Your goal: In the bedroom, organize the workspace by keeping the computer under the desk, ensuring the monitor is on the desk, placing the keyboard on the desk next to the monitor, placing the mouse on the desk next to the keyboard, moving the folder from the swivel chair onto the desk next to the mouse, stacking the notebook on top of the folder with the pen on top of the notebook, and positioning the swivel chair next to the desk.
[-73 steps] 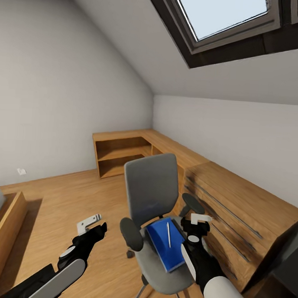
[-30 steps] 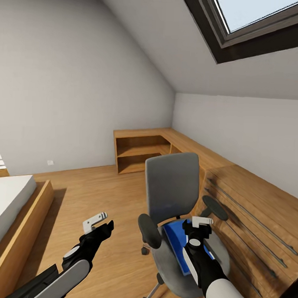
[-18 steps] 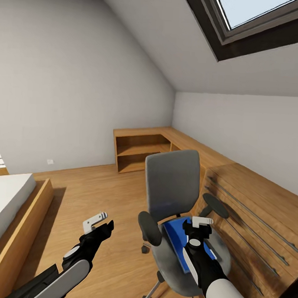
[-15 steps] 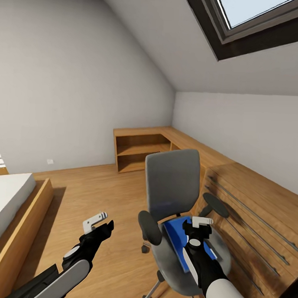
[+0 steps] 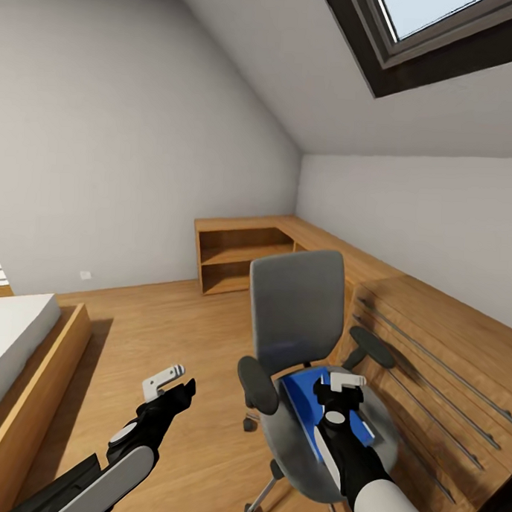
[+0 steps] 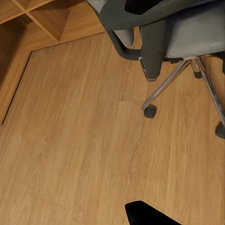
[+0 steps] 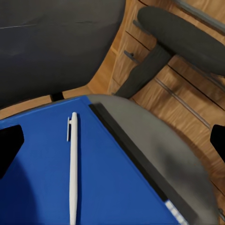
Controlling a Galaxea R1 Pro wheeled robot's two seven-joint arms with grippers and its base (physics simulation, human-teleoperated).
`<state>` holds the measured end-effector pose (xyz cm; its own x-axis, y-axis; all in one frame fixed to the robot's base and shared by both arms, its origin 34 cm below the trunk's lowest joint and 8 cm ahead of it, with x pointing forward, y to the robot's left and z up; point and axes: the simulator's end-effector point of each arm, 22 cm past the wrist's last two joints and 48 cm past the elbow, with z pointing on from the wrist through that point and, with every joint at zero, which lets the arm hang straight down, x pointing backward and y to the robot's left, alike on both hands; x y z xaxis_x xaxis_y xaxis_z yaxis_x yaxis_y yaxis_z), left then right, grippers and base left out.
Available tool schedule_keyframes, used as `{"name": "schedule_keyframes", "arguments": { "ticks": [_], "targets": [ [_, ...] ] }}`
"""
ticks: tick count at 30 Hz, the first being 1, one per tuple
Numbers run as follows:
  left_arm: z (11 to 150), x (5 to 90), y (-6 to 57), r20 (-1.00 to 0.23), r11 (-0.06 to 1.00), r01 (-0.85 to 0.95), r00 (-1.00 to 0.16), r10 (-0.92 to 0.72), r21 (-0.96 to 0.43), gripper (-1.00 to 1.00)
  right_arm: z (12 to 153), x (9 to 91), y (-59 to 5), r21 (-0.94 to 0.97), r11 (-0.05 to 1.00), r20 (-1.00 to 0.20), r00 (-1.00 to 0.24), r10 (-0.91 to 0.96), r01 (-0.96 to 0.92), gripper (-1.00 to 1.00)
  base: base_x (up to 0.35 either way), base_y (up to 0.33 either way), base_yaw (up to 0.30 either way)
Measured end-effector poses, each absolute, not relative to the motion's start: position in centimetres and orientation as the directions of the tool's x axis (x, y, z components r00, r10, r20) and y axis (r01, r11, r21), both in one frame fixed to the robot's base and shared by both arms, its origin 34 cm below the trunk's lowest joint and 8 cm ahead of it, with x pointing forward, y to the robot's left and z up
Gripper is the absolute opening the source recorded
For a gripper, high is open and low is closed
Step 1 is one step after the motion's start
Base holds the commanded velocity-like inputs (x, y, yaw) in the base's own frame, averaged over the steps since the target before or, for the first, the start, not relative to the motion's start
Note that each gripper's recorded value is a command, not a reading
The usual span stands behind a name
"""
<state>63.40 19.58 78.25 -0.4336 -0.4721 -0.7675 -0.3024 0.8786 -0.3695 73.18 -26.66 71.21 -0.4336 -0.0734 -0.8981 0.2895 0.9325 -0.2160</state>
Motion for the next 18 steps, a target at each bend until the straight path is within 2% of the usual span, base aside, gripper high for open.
{"name": "schedule_keyframes", "arguments": {
  "ticks": [18],
  "targets": [
    [74.7, 63.0, 19.7, -0.763, 0.876, -0.308, -0.437, -0.476, -0.371, 1.0, 69.8, 75.6, -27.7, -0.167, 0.95, -0.903, -0.429, -0.04, 0.264, 1.0, 0.0, 0.0, 0.0]
  ]
}}
